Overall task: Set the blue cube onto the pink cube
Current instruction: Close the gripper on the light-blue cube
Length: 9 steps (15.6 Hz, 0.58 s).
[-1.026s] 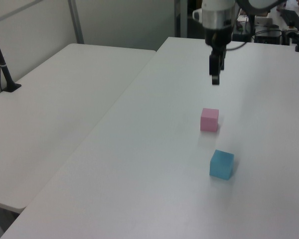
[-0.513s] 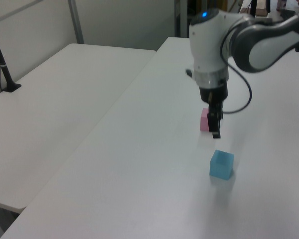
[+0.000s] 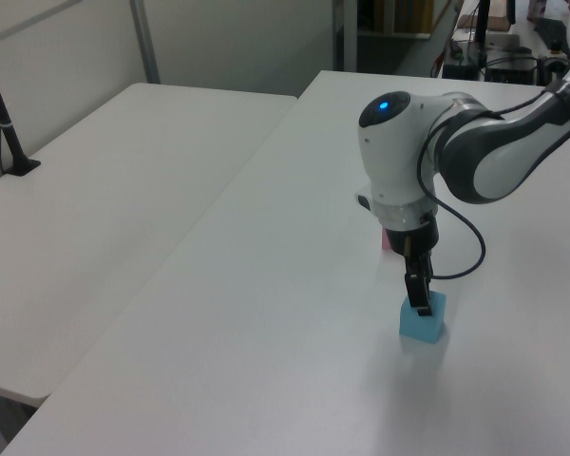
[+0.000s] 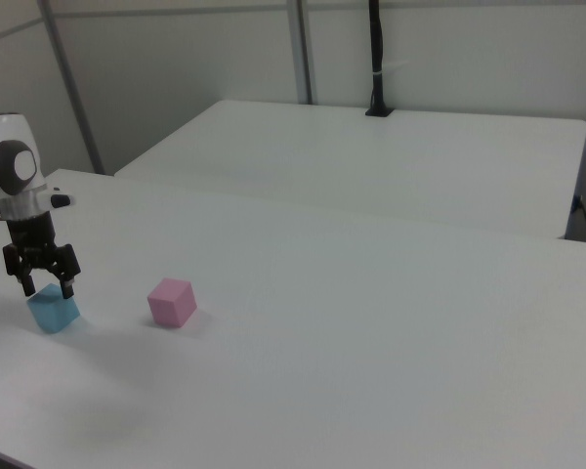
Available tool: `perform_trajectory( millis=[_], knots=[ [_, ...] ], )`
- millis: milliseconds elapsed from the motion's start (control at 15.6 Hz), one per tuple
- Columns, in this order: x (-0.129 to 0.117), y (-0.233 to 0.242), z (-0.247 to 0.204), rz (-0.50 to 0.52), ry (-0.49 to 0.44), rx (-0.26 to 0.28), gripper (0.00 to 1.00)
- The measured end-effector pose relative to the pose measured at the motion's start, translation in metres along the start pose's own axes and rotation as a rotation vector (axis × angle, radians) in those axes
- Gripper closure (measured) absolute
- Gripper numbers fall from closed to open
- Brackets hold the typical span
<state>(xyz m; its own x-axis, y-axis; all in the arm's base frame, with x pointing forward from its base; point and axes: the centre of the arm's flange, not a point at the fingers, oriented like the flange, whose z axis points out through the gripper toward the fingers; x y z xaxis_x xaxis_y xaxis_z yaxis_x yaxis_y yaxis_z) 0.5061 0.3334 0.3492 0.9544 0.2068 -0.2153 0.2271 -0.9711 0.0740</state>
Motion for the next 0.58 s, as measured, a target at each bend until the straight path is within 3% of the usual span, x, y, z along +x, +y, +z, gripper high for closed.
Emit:
perform_trajectory(
  millis=[321, 513, 577],
  knots=[
    [-0.005, -0.018, 0.012, 0.037, 0.014, 0.002, 0.0],
    [-0.002, -0.019, 0.023, 0.05, 0.017, -0.018, 0.07],
    [-0.001, -0.019, 0.025, 0.05, 0.017, -0.024, 0.14]
  ],
)
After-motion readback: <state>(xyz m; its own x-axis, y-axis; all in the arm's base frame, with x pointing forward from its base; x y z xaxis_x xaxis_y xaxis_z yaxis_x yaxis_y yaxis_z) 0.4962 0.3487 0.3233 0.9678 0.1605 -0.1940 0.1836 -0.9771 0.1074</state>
